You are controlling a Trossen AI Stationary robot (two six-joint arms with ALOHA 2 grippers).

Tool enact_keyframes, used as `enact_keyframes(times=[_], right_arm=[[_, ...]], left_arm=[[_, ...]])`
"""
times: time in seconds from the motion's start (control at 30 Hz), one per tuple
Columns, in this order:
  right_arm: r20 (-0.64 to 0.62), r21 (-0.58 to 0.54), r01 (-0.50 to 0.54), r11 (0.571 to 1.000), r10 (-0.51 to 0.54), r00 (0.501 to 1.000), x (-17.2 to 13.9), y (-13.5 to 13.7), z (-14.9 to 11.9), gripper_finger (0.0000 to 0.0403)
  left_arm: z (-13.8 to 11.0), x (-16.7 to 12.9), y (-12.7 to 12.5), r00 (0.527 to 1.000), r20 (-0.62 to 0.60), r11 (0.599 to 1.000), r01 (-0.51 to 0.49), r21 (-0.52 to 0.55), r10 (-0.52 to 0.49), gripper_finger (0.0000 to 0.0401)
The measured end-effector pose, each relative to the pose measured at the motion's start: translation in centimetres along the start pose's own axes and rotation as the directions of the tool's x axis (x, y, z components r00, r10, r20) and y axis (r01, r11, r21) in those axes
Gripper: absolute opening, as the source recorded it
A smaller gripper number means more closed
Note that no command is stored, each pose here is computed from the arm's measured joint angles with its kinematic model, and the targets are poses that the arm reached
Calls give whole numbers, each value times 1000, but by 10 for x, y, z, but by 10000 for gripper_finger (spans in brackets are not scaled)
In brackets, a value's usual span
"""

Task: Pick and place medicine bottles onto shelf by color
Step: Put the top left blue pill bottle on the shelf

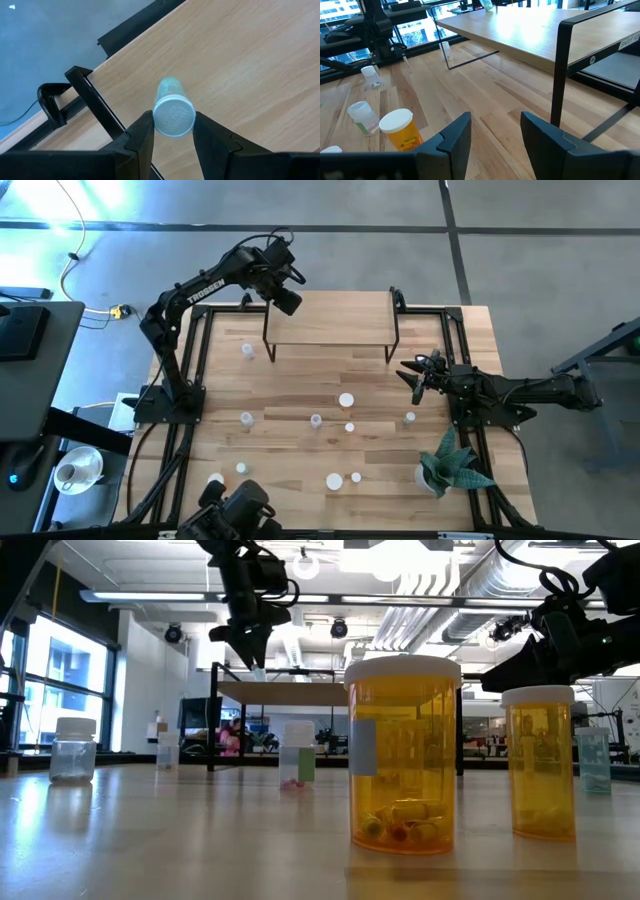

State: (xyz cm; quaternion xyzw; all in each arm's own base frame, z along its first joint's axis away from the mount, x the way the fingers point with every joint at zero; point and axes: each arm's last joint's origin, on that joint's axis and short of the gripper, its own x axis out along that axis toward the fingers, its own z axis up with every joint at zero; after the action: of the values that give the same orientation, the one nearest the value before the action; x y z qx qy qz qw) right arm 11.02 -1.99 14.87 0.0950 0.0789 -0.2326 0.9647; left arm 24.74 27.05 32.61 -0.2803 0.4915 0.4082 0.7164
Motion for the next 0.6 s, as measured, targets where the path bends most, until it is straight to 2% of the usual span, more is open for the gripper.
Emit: enact_keyframes(times=[0.33, 0.6], right_arm=[[0, 0, 0, 1000, 0, 1000, 0, 0, 0, 162], [0, 0, 0, 1000, 0, 1000, 0, 0, 0, 162]], left_arm=[[6, -26, -2, 999, 47, 1000, 8, 3, -8, 113], [1, -31, -4, 1000, -3, 1000, 0, 4, 0, 113]])
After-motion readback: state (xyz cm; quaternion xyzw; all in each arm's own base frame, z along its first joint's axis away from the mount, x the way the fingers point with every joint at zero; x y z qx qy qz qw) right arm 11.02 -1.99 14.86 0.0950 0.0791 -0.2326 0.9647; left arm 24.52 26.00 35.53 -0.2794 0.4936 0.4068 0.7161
